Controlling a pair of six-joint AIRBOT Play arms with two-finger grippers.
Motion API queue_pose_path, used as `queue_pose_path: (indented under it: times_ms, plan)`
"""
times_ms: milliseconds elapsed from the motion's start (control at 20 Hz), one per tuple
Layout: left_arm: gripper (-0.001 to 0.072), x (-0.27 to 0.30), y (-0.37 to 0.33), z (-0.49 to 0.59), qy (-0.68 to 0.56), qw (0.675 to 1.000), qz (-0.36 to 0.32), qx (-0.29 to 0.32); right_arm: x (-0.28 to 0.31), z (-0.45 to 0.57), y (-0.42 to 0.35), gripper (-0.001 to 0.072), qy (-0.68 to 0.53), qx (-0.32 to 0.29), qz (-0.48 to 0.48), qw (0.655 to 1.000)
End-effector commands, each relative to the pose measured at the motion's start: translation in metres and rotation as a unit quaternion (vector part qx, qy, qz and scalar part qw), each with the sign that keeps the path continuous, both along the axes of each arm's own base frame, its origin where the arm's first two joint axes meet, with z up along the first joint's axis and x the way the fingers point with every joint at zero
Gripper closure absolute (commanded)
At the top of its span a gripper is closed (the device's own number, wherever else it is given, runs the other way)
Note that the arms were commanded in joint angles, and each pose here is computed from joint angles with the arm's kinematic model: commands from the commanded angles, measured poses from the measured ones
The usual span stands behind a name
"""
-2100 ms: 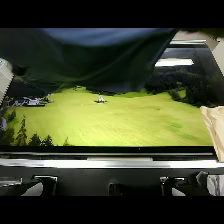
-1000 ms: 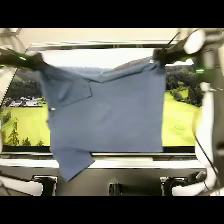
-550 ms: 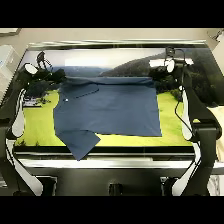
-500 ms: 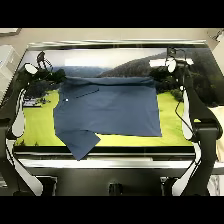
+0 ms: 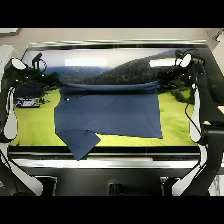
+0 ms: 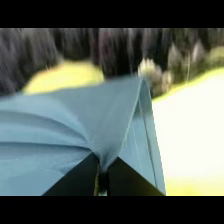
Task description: Fold the clothes and pants, and hang the long-sleeved shirts on hangers.
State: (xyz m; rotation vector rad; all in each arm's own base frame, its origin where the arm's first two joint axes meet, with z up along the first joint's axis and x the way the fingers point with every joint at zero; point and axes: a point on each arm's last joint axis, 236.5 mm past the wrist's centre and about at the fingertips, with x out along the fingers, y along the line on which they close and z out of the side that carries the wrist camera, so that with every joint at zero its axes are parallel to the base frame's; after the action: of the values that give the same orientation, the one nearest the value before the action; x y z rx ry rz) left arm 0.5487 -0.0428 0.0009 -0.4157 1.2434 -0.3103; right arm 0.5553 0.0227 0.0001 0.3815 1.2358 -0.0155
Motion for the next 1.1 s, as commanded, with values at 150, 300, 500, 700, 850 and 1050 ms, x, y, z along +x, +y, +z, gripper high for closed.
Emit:
queue_pose_path:
  times_ms: [150, 300, 500, 700, 850, 1050]
  plan:
    - [0.0693, -0.035, -0.01, -0.018, 0.066, 0.996, -0.045, 0.038, -0.038, -0.022, 0.006, 0.0679, 0.092, 0.004, 0.02, 0.996]
    - [0.0693, -0.038, -0.01, -0.024, 0.071, 0.994, -0.056, 0.069, -0.045, -0.038, 0.006, 0.0679, 0.12, 0.006, 0.02, 0.993]
    - [0.0692, -0.04, -0.005, -0.031, 0.077, 0.99, -0.061, 0.099, -0.062, -0.058, 0.002, 0.0679, 0.167, -0.002, 0.02, 0.986]
    - [0.0689, -0.042, -0.012, -0.047, 0.094, 0.989, -0.062, 0.097, -0.063, -0.074, -0.003, 0.0677, 0.181, -0.012, 0.018, 0.983]
    - [0.0482, -0.044, -0.018, -0.063, 0.115, 0.988, -0.051, 0.093, -0.065, -0.085, -0.01, 0.0544, 0.193, -0.025, 0.016, 0.981]
    - [0.0172, -0.038, -0.013, -0.053, 0.106, 0.989, -0.038, 0.092, -0.075, -0.08, -0.04, 0.0272, 0.209, -0.087, 0.01, 0.974]
